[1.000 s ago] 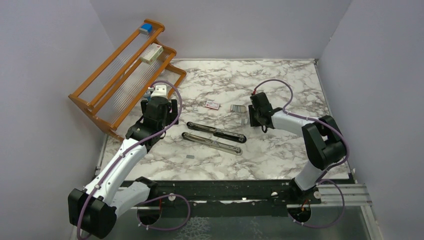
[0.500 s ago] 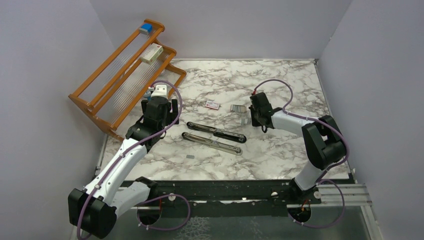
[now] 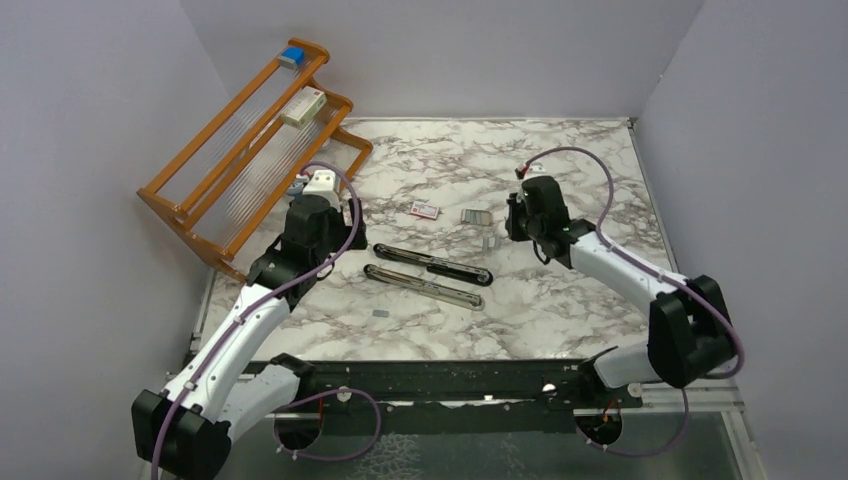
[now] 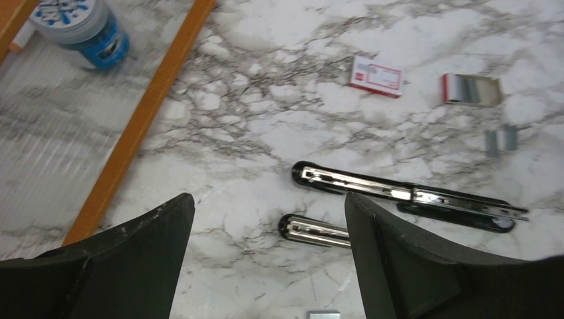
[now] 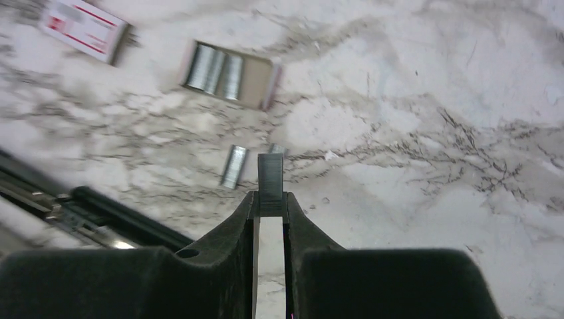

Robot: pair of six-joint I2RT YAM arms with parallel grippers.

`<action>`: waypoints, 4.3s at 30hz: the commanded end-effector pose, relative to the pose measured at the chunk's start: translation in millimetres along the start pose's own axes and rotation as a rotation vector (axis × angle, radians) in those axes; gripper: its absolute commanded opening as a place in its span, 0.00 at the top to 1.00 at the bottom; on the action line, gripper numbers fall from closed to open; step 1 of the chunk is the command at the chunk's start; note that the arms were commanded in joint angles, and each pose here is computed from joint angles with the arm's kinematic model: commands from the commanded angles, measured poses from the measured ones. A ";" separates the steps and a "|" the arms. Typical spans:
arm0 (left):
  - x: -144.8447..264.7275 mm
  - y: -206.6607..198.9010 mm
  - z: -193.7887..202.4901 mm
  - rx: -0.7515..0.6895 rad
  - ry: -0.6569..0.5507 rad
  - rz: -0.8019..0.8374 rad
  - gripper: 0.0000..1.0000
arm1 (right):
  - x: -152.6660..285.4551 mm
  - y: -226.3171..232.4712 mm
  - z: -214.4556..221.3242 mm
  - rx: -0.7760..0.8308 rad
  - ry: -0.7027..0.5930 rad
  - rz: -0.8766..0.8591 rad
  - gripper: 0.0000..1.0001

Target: Load the staples into the stapler

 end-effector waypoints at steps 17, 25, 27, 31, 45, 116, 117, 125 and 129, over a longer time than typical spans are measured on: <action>150.7 -108.8 -118.9 -0.094 -0.642 1.283 0.04 | 252.4 69.9 -114.8 0.285 -0.825 -1.105 0.81; 178.4 -150.5 -109.7 -0.285 -0.803 1.528 0.14 | 288.5 74.5 -107.7 0.384 -0.898 -1.293 0.80; 178.9 -163.2 -106.3 -0.304 -0.800 1.573 0.17 | 288.8 75.0 -104.9 0.407 -0.899 -1.310 0.80; 169.8 -181.3 -103.3 -0.305 -0.778 1.600 0.22 | 291.3 74.0 -99.6 0.444 -0.911 -1.318 0.80; 167.3 -209.8 -104.5 -0.231 -0.745 1.626 0.32 | 296.9 72.4 -93.1 0.472 -0.925 -1.329 0.80; 166.0 -194.4 -86.1 -0.438 -0.687 1.452 1.00 | 318.1 44.0 -97.0 0.266 -1.007 -0.986 0.48; 161.2 -191.0 -82.2 -0.489 -0.644 1.415 1.00 | 314.4 39.4 -97.8 0.221 -0.998 -0.928 0.48; 126.7 -153.8 -28.2 -0.805 -0.225 1.215 1.00 | 289.5 16.4 -93.8 0.018 -0.953 -0.668 0.48; 109.9 -137.5 7.1 -0.936 -0.128 1.200 1.00 | 283.0 13.6 -94.1 -0.042 -0.935 -0.634 0.48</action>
Point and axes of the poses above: each gripper's point midway between its finger pads, its own x axis back along the fingers, its own y axis along the line the jaws close on, z = x × y, the point moved 7 cm from there along x, back along the fingers, and after that the axes turned 2 degrees about x, right-handed, at the moved point
